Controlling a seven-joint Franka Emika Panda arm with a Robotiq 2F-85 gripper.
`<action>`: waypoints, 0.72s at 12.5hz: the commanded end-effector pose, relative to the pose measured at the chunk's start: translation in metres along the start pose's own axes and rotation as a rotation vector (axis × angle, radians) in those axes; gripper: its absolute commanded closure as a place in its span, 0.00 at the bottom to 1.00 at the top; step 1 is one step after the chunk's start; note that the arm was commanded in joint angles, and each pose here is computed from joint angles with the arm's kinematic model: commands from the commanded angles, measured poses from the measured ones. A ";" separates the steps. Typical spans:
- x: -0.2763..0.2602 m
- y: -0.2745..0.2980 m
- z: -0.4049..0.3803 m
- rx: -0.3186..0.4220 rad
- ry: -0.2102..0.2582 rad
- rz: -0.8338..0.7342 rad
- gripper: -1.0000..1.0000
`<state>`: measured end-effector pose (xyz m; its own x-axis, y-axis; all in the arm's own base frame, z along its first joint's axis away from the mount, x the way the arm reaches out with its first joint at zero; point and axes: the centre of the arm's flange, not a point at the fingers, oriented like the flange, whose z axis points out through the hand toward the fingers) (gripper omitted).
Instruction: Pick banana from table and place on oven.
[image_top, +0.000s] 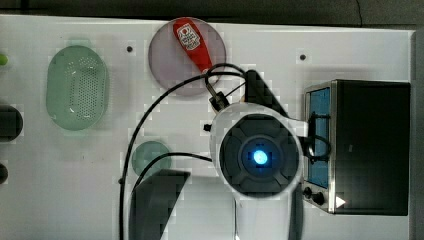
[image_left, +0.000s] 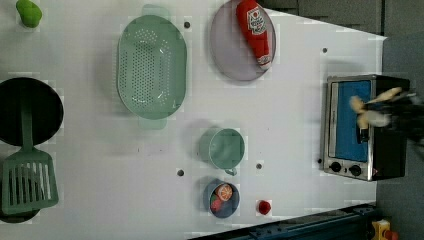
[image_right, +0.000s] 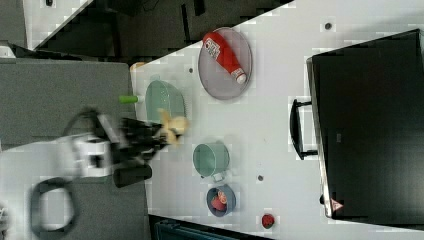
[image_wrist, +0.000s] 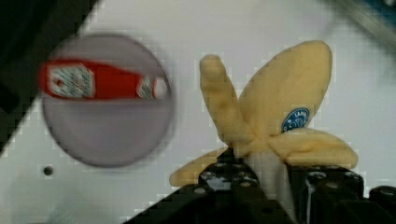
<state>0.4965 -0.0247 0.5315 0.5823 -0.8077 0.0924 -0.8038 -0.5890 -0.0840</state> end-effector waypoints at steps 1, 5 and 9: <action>0.023 0.021 -0.007 -0.085 -0.072 0.096 0.74; 0.106 0.066 -0.033 -0.077 -0.038 0.057 0.74; 0.187 0.131 -0.004 -0.133 -0.046 -0.059 0.74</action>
<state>0.5041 -0.2320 0.5432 0.5538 -0.8310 0.0524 -0.8326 -0.5533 0.0252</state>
